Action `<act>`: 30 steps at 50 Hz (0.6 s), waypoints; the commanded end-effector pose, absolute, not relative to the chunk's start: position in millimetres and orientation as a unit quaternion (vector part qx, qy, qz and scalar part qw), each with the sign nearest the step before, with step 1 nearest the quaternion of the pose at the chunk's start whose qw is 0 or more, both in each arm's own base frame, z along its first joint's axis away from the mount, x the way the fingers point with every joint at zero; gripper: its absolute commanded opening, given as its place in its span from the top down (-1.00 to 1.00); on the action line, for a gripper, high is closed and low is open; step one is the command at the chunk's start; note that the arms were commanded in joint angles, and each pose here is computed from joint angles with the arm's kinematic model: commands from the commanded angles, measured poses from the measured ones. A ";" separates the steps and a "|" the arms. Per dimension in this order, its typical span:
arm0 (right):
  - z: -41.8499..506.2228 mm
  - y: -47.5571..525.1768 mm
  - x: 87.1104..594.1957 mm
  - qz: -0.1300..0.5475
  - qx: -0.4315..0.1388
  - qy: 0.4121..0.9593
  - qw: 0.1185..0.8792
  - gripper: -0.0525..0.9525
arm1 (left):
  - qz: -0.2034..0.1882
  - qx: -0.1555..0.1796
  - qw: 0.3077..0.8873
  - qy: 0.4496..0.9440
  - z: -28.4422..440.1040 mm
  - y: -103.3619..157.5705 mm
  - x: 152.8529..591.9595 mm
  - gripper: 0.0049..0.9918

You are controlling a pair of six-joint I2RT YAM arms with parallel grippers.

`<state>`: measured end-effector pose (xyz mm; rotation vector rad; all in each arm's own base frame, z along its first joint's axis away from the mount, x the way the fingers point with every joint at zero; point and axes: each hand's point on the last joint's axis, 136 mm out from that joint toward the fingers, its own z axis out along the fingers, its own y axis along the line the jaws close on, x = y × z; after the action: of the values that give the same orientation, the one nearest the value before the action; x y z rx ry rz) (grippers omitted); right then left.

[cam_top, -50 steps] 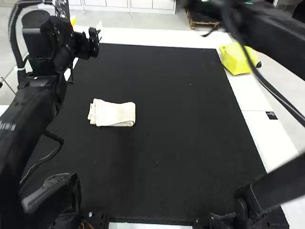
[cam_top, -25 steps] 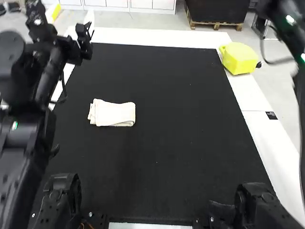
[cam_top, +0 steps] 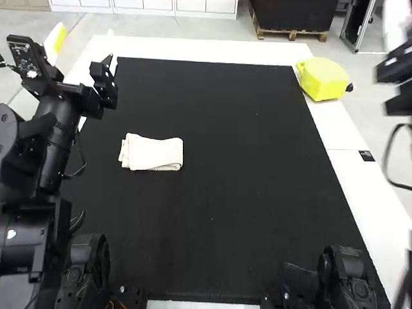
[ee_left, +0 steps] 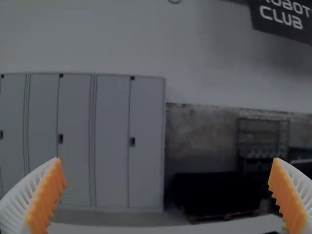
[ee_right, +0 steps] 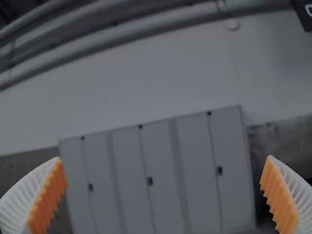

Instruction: Fold the towel.

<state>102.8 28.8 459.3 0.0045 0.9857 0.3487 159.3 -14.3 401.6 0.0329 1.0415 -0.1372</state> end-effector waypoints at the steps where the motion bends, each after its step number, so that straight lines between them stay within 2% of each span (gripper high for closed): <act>1: 417.7 14.2 143.2 0.104 0.015 0.507 0.856 -0.93 | -0.009 -0.021 0.874 0.486 387.7 8.0 170.5 -0.95; 5: 372.6 23.6 177.4 0.093 -0.030 0.532 0.841 -0.93 | 0.035 -0.005 0.874 0.484 364.5 12.6 184.8 -0.95; 7: 355.8 27.7 187.7 0.083 -0.053 0.533 0.840 -0.93 | 0.041 -0.001 0.877 0.478 355.6 12.8 189.0 -0.95; 11: 326.1 21.2 204.4 0.073 -0.042 0.525 0.847 -0.93 | 0.052 0.006 0.871 0.489 329.2 14.1 201.3 -0.95; 14: 299.9 21.7 215.5 0.076 -0.042 0.546 0.833 -0.93 | 0.059 0.006 0.860 0.507 309.9 16.4 210.0 -0.95; 20: 282.7 24.4 221.5 0.085 -0.046 0.563 0.821 -0.93 | 0.114 -0.052 0.826 0.550 270.4 45.1 222.1 -0.95; 23: 266.9 21.8 227.5 0.082 -0.039 0.581 0.809 -0.93 | 0.127 -0.082 0.792 0.591 244.9 57.2 228.2 -0.95; 25: 256.4 11.5 232.2 0.064 -0.015 0.589 0.805 -0.93 | 0.121 -0.099 0.775 0.612 231.4 61.0 230.9 -0.95; 28: 237.7 -11.0 238.2 0.027 0.039 0.605 0.794 -0.93 | 0.124 -0.105 0.757 0.632 218.2 63.5 232.9 -0.95; 30: 217.9 -16.7 242.4 0.018 0.056 0.639 0.767 -0.93 | 0.123 -0.104 0.747 0.645 210.1 63.3 234.4 -0.95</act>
<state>235.0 13.3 247.8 -0.0212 1.2916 0.1619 237.2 50.5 217.8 -0.1593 1.3898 0.2166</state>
